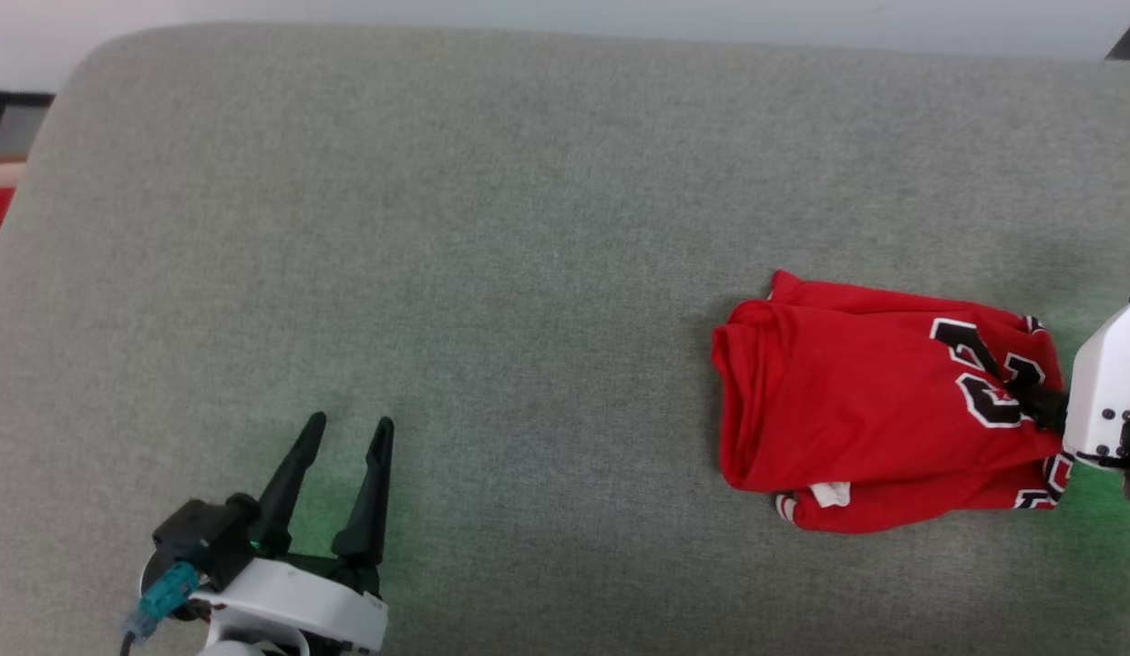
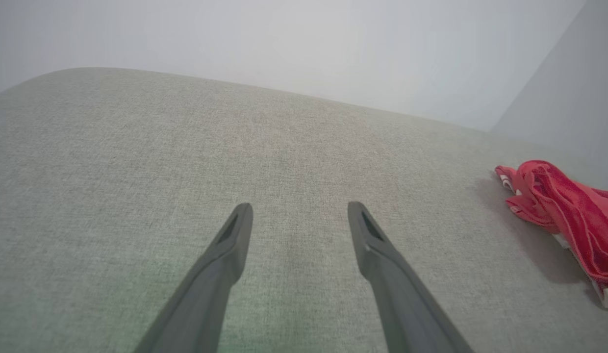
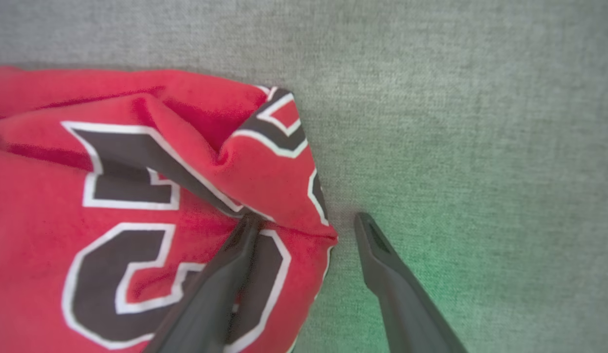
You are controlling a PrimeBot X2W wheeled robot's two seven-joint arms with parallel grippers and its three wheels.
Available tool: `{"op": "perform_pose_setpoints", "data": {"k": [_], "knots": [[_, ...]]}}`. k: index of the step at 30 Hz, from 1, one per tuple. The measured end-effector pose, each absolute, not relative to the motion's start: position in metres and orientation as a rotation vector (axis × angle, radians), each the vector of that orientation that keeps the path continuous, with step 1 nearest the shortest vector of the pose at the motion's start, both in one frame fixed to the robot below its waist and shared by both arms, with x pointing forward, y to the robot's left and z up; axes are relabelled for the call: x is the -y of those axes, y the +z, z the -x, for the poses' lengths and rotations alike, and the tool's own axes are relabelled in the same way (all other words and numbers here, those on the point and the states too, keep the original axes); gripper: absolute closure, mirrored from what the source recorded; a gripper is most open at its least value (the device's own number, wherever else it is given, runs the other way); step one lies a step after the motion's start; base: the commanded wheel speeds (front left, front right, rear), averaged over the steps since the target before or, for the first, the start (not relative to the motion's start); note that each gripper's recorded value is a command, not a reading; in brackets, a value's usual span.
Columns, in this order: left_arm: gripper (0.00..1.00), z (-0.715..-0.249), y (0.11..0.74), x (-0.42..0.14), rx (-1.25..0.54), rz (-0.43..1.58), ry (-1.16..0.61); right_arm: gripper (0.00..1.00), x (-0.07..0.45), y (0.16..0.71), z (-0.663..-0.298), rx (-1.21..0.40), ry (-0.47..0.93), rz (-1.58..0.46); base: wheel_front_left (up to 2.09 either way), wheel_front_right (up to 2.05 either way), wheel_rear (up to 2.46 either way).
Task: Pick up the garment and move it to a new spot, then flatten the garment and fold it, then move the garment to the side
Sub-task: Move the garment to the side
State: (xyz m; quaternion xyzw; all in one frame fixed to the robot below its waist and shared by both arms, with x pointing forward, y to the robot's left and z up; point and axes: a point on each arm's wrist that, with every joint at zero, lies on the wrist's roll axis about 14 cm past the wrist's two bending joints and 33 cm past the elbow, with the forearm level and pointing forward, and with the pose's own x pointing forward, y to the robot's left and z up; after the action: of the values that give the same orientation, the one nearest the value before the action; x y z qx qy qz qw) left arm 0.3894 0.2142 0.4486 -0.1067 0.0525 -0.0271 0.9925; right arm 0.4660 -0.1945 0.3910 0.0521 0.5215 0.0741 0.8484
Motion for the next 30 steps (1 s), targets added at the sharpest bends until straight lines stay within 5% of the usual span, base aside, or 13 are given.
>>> {"op": "perform_pose_setpoints", "data": {"k": [2,3,5,20,30], "knots": [[0.0,-0.391,0.444,-0.215,-0.117,0.215,-0.05,0.02,0.192,0.386,-0.469,-1.111,0.163,-0.106,0.0,0.0,0.0],[0.0,-0.391,0.443,-0.216,-0.121,0.214,-0.047,0.51,0.191,0.384,-0.47,-1.113,0.165,-0.103,0.0,0.0,0.0],[0.0,-0.391,0.44,-0.218,-0.129,0.213,-0.042,1.0,0.189,0.383,-0.474,-1.097,0.169,-0.103,0.0,0.0,0.0],[0.0,-0.41,0.455,-0.205,-0.075,0.202,-0.098,1.0,0.185,0.402,-0.482,-0.895,0.208,-0.187,0.0,0.0,0.0],[0.0,-0.443,0.48,-0.169,0.014,0.183,-0.239,1.0,0.271,0.433,-0.475,-0.717,-0.001,-0.235,0.0,0.0,0.0]]}}
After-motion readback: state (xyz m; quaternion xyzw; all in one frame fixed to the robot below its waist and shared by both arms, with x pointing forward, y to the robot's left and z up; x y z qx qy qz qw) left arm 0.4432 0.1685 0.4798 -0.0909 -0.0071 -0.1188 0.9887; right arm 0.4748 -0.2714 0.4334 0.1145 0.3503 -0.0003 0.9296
